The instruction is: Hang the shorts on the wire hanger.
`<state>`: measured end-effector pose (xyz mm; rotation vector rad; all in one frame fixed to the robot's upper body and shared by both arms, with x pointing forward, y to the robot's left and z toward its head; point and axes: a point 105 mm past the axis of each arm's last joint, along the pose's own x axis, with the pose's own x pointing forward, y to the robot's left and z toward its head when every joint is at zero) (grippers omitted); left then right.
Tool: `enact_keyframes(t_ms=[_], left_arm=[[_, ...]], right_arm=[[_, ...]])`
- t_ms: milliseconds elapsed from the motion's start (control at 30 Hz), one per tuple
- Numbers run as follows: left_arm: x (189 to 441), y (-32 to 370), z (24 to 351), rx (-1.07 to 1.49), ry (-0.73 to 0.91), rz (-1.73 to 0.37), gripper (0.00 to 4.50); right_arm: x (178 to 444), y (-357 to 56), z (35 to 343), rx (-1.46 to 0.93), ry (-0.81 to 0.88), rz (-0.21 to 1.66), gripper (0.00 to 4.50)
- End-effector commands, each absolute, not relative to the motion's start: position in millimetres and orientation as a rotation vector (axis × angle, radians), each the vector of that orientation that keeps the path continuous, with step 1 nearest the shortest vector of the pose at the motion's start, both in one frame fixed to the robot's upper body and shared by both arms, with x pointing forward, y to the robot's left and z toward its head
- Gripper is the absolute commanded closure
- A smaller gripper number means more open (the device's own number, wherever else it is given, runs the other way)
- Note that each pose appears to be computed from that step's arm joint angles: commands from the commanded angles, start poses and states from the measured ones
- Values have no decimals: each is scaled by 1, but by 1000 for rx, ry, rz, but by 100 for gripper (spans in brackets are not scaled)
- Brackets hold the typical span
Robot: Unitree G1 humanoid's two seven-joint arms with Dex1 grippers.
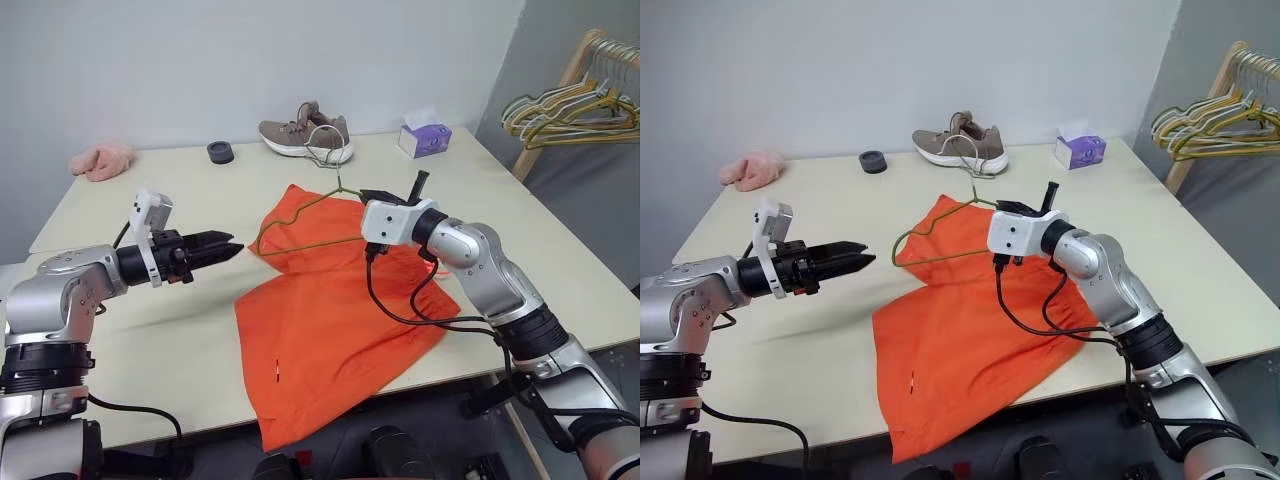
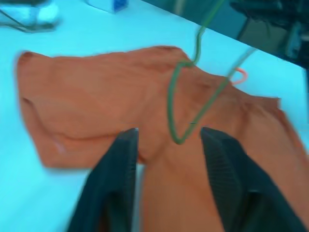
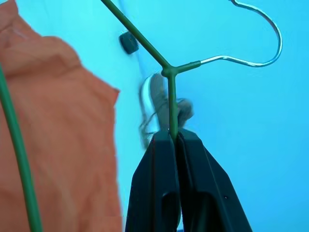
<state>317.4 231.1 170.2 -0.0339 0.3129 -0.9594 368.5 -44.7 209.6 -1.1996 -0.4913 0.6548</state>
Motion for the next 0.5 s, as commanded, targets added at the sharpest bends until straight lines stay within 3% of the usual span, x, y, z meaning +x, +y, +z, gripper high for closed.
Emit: enact_keyframes(t_ms=[33, 233, 500], left_arm=[[317, 221, 169, 22, 335, -1026, 175], [319, 209, 154, 71, 411, -1107, 175], [295, 192, 141, 116, 490, -1288, 175]], right_arm=[[345, -23, 234, -1253, -730, 682, 450], [320, -3, 222, -1244, -863, 810, 450], [319, 0, 221, -1238, -877, 828, 450]])
